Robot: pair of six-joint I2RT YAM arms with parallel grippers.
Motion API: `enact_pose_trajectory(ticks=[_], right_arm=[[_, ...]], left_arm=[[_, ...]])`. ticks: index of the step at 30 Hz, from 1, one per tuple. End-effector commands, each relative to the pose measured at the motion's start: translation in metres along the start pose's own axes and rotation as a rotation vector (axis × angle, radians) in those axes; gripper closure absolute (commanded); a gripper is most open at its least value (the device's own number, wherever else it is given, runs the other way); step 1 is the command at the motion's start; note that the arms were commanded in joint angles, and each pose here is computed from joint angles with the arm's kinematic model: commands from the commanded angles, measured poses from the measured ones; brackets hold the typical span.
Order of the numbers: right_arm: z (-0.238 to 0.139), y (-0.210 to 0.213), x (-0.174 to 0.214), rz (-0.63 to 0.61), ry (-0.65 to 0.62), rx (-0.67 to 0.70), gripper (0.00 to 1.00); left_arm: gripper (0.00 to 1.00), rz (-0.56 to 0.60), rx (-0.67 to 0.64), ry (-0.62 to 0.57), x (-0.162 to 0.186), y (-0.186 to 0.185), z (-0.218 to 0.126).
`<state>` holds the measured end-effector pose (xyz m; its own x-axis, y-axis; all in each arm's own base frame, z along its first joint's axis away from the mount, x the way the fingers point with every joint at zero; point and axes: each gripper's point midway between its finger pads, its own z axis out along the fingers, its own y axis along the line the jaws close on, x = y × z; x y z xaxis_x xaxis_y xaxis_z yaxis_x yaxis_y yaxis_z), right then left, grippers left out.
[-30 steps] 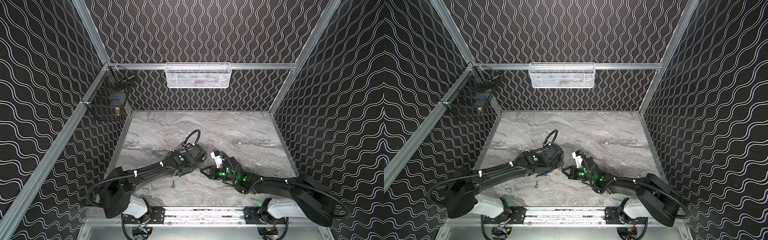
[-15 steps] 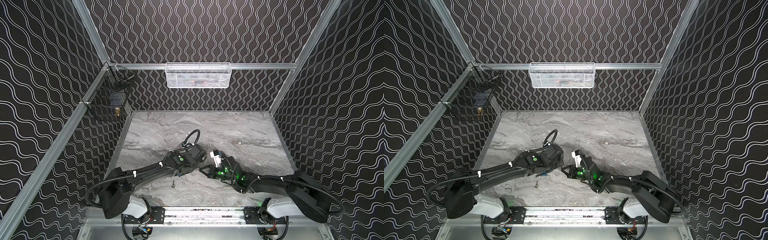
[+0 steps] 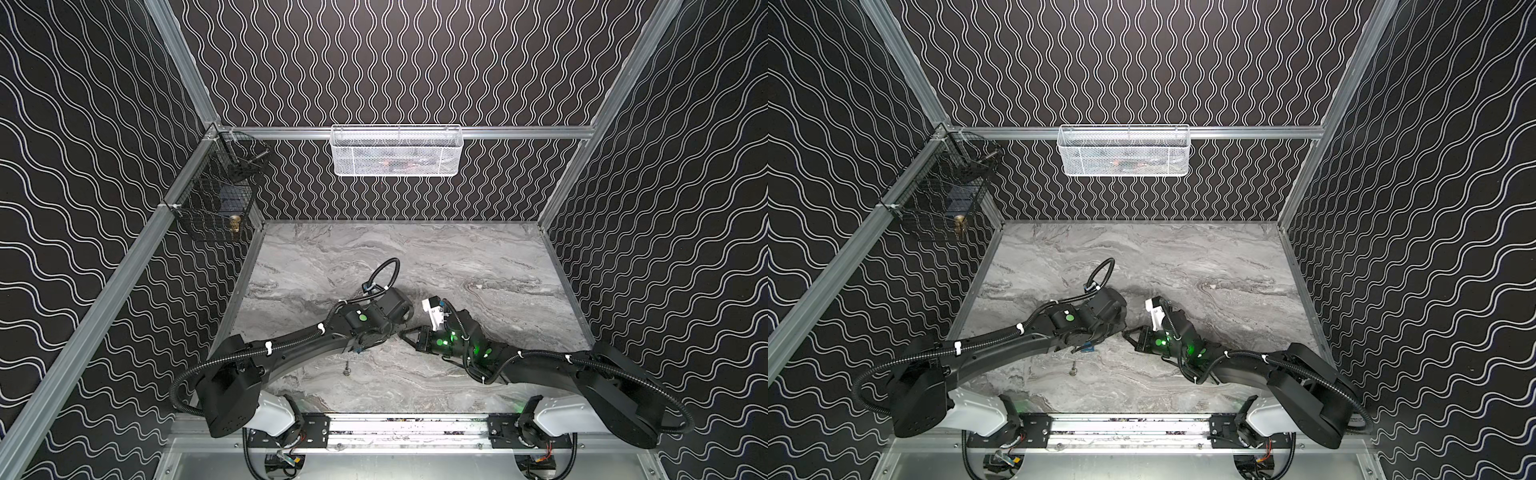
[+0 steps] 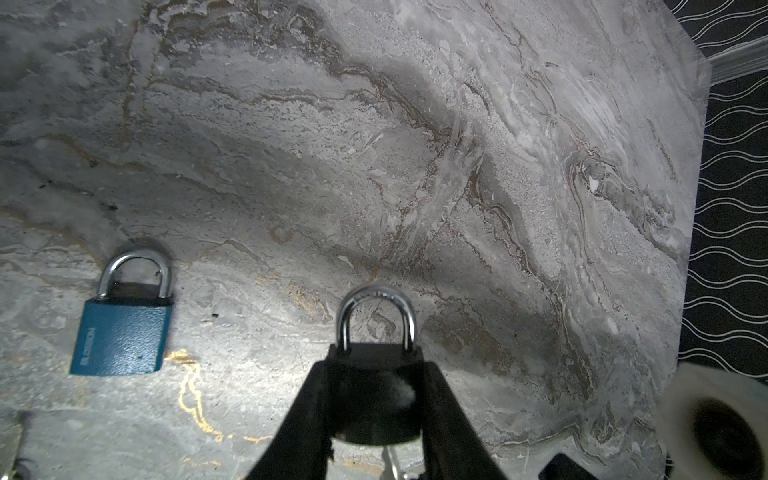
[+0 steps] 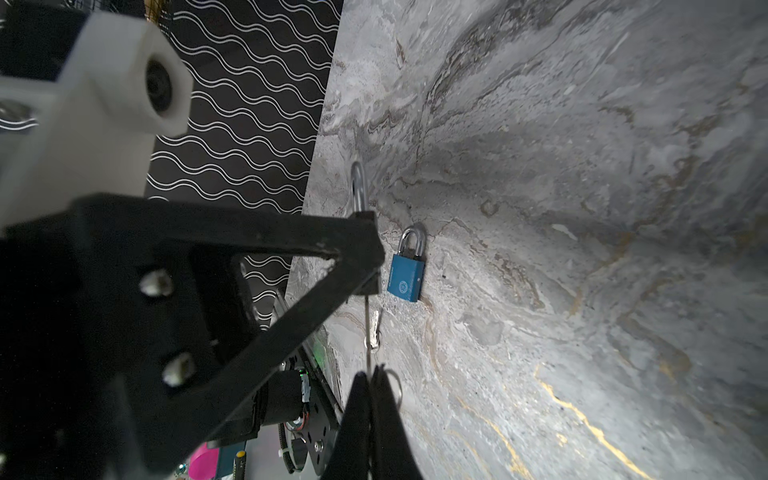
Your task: Unlock with the key
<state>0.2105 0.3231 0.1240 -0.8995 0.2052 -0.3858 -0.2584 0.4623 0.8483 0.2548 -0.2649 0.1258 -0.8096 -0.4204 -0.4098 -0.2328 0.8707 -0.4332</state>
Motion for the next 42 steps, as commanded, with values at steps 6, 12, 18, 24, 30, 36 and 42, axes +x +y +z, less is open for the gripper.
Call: enact_pose_trajectory(ticks=[6, 12, 18, 24, 30, 36, 42], right_arm=[[-0.001, 0.000, -0.009, 0.024, -0.084, 0.023, 1.00], [-0.002, 0.001, -0.010, 0.012, -0.127, 0.031, 1.00], [-0.002, 0.009, -0.019, -0.005, -0.159, 0.021, 1.00], [-0.004, 0.020, -0.028, -0.001, -0.180, -0.007, 1.00], [-0.009, 0.017, -0.041, 0.048, -0.212, 0.011, 1.00], [-0.005, 0.021, -0.040, 0.021, -0.179, 0.028, 1.00], [-0.013, 0.025, -0.045, -0.009, -0.208, 0.029, 1.00]], left_arm=[[0.93, -0.110, 0.056, 0.014, 0.001, -0.009, -0.003], [0.96, -0.204, 0.126, 0.019, -0.001, -0.019, -0.010], [0.99, -0.195, 0.132, 0.032, 0.000, -0.023, -0.013], [1.00, -0.134, 0.126, 0.034, 0.007, -0.026, -0.019], [1.00, -0.125, 0.155, 0.053, 0.014, -0.030, -0.025], [1.00, -0.144, 0.254, 0.103, 0.018, -0.052, -0.034], [1.00, -0.157, 0.249, 0.063, 0.009, -0.048, -0.040]])
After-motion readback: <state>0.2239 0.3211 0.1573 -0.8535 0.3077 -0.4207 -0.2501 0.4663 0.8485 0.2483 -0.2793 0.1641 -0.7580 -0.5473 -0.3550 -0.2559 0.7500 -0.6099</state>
